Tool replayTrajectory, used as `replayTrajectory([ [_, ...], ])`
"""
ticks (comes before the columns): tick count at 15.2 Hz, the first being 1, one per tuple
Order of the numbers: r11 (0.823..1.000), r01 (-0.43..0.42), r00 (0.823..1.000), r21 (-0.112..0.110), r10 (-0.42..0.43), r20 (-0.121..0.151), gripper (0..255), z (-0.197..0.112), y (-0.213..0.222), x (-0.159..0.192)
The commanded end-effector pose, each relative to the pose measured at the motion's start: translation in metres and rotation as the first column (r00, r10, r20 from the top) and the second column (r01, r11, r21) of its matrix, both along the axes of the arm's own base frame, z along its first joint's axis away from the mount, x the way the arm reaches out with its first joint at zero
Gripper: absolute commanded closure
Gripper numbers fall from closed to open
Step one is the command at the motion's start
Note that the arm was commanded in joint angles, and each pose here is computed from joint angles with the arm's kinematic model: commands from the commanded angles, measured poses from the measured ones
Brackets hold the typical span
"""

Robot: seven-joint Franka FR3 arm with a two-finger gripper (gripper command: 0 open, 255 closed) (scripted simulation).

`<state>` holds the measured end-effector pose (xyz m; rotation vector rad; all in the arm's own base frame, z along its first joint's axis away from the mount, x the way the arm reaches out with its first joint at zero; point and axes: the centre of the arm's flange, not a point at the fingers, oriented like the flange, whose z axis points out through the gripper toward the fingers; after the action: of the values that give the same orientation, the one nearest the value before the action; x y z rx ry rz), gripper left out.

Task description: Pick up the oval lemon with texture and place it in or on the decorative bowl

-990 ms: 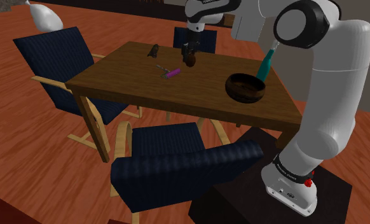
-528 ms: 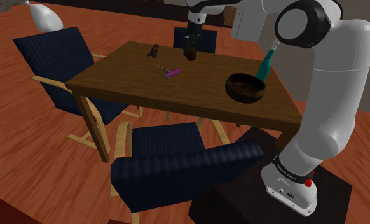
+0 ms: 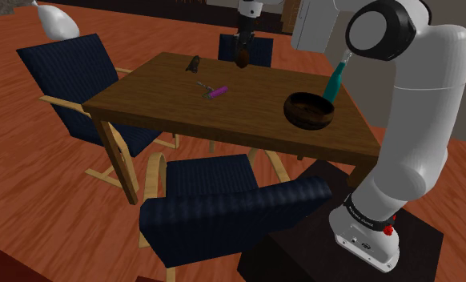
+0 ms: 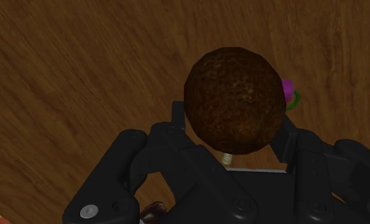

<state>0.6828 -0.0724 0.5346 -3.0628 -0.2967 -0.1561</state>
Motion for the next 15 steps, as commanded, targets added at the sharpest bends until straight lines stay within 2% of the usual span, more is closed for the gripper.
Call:
replayTrajectory([
  [1,1.0,0.0,1.0,0.0,0.0,0.0,255,0.011,0.0,0.001],
  [6,1.0,0.0,1.0,0.0,0.0,0.0,255,0.034,0.0,0.001],
  [15,1.0,0.0,1.0,0.0,0.0,0.0,255,0.036,-0.023,-0.115],
])
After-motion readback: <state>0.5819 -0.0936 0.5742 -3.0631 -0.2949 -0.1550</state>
